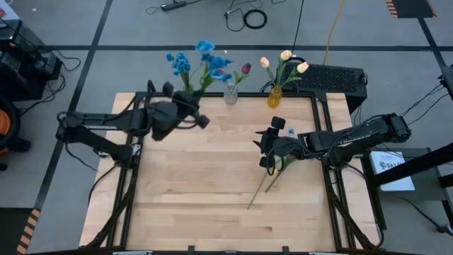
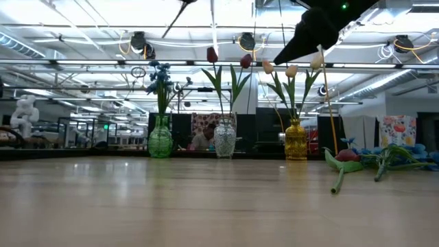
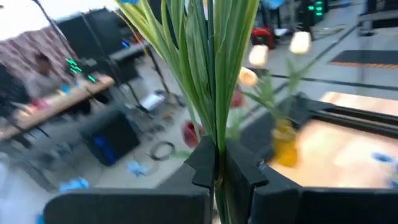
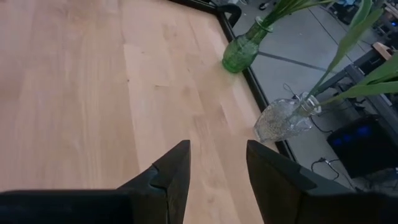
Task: Sort flowers into vase by color
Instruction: Put the left blue flowers into the green vase
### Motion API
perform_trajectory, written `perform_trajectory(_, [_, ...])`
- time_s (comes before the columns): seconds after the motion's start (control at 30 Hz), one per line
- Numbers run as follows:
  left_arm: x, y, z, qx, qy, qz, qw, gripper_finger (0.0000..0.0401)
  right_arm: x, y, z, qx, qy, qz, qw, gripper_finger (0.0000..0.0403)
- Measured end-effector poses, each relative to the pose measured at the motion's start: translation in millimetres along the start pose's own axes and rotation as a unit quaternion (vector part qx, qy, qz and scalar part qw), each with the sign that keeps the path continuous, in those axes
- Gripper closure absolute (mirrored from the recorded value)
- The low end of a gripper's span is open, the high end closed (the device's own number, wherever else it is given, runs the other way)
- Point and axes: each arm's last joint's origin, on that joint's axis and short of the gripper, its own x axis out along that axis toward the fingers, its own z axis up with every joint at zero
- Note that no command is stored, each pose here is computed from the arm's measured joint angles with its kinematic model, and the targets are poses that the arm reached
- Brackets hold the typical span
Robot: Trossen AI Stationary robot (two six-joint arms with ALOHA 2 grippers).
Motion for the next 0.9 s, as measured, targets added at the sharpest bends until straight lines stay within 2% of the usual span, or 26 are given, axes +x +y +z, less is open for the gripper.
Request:
perform_trajectory(0.17, [31.9,12.4,-2.9,0.011,-0.020,-0.005,1.000,0.0381,0.0,0.0,0.9,0.020,-0.004,0.000,1.000,0.0255])
perform_trajectory(0.3, [54.8,24.5,-27.0,-0.002,-0.040,-0.023,0.999,0.0381,1.6,-0.3,1.7,0.036,-0.007,-0.002,0.999,0.0255])
perform_trajectory(0.53, [59.6,23.7,-61.1,-0.051,-0.114,-0.090,0.988,0.0381,7.7,2.1,6.1,0.041,-0.029,0.009,0.999,0.0255])
perform_trajectory(0.63, [56.1,14.1,-70.7,-0.054,-0.126,-0.150,0.979,0.0381,13.3,-1.3,20.7,0.063,-0.095,0.004,0.994,0.0255])
perform_trajectory(0.77, [51.5,2.4,-80.9,-0.036,-0.125,-0.212,0.969,0.0381,18.3,-10.3,37.7,0.063,-0.178,-0.024,0.982,0.0255])
perform_trajectory(0.9, [39.9,-1.7,-77.8,-0.026,-0.144,-0.271,0.951,0.0381,17.8,-31.2,53.1,0.082,-0.277,-0.021,0.957,0.0248])
